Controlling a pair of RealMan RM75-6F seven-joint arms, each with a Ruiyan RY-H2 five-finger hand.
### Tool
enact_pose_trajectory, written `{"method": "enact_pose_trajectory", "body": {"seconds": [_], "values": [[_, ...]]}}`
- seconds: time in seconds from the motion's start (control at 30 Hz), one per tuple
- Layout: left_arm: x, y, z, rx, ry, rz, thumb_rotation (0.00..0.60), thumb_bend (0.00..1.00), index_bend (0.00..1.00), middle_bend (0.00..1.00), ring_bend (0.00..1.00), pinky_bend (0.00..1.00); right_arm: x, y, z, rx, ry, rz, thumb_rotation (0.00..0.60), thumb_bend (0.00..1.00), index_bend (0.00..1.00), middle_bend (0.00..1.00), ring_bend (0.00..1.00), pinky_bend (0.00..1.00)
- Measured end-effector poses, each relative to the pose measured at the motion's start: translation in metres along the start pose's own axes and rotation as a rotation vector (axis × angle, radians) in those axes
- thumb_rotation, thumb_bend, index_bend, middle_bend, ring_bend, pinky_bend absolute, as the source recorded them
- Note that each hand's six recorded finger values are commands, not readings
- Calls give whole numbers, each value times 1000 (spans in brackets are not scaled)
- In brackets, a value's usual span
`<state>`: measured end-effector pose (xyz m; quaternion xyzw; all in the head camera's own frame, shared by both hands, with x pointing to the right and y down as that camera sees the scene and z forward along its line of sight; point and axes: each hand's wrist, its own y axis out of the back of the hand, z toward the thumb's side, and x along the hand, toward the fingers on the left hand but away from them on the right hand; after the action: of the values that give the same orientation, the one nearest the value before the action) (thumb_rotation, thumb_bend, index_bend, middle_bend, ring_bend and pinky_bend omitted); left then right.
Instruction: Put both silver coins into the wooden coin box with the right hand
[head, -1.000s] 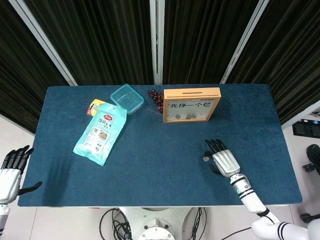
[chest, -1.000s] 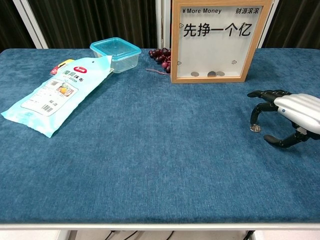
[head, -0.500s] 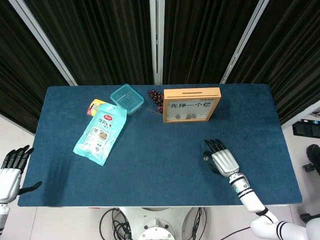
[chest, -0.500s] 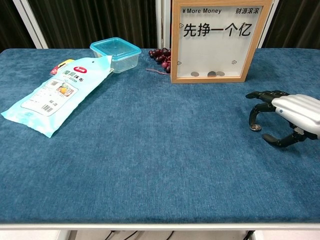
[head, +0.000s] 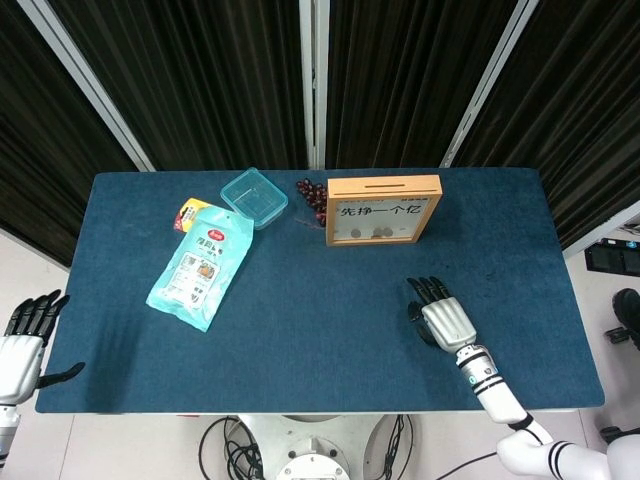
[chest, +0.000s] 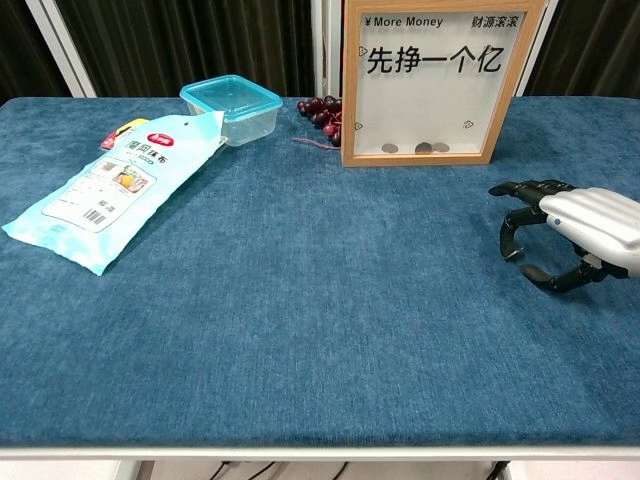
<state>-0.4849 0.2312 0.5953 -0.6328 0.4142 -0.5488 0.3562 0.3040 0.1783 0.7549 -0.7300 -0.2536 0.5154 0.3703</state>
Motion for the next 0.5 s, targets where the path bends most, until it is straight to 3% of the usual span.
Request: {"method": "enact_pose_trajectory", "body": {"seconds": [0.5], "values": [[0,-2,-3,-10,-5,-3,600,37,0,0,0,0,-2,0,2,20,4,-18,600,346,515,66,0,0]]}}
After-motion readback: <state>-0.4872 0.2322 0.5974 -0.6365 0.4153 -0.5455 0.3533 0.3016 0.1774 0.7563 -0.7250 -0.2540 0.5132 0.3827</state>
